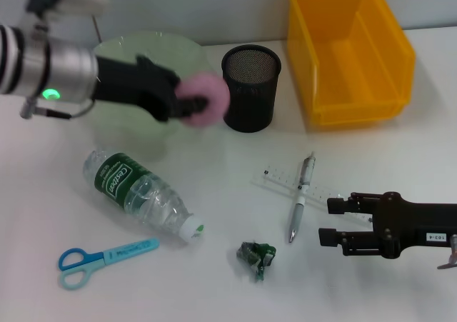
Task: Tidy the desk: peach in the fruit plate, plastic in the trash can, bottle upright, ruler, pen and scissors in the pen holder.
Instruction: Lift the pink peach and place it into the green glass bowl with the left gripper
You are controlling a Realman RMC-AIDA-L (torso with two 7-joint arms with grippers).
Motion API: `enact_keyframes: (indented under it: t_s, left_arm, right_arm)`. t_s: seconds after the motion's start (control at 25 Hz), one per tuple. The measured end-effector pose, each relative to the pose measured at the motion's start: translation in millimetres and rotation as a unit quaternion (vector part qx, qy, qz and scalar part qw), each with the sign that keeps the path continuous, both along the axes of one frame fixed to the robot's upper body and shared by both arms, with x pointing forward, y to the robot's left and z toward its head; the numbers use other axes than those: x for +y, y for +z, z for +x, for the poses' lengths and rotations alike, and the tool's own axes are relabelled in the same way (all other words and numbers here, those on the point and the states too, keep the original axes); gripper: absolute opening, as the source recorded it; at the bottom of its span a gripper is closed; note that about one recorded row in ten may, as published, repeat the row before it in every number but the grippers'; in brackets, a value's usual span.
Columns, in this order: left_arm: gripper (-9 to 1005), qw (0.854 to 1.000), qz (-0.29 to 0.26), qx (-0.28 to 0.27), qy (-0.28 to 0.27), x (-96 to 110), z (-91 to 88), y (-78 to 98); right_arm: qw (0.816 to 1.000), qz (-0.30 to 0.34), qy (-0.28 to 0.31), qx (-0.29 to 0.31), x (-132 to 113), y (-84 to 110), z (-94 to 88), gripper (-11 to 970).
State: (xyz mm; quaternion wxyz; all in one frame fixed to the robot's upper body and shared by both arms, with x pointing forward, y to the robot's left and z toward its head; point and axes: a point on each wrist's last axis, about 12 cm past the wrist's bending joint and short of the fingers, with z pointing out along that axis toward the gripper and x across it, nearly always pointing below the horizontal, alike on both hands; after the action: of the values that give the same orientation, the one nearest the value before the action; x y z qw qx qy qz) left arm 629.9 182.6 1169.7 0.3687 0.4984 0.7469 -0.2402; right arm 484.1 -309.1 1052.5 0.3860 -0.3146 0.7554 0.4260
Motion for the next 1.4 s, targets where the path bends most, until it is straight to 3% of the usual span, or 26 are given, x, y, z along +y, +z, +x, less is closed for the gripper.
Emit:
enact_keyframes:
  t_s: [0.08,0.32,0.56,0.76,1.4]
  left_arm:
    - [360,0.999,-0.028,-0.005,0.032,9.7,5.4,3.0]
    - [312,0.995,-0.043,-0.015,0.088,17.4,14.7,-2.0]
    - [281,0.981,-0.037,-0.023,0.191,27.0,30.1,-27.4]
    - [247,0.973,-0.030,-0.029,0.229,30.5,35.6,-37.6]
    - [149,0.968,-0.022,-0.039,0.245,24.7,39.2,-44.0]
  right_arm:
    - [1.000,0.000,0.000,0.000,-0.2,0.2,0.2,755]
    - [1.000,0.000,0.000,-0.001,-0.4,0.4,0.4,755]
    - [1.000,0.000,0.000,-0.002,0.3,0.5,0.9,754]
    - [1.000,0.000,0.001,-0.003,0.9,0.9,1.8,754]
    - [1.000,-0.004,0.000,-0.003,1.9,0.4,3.6,753]
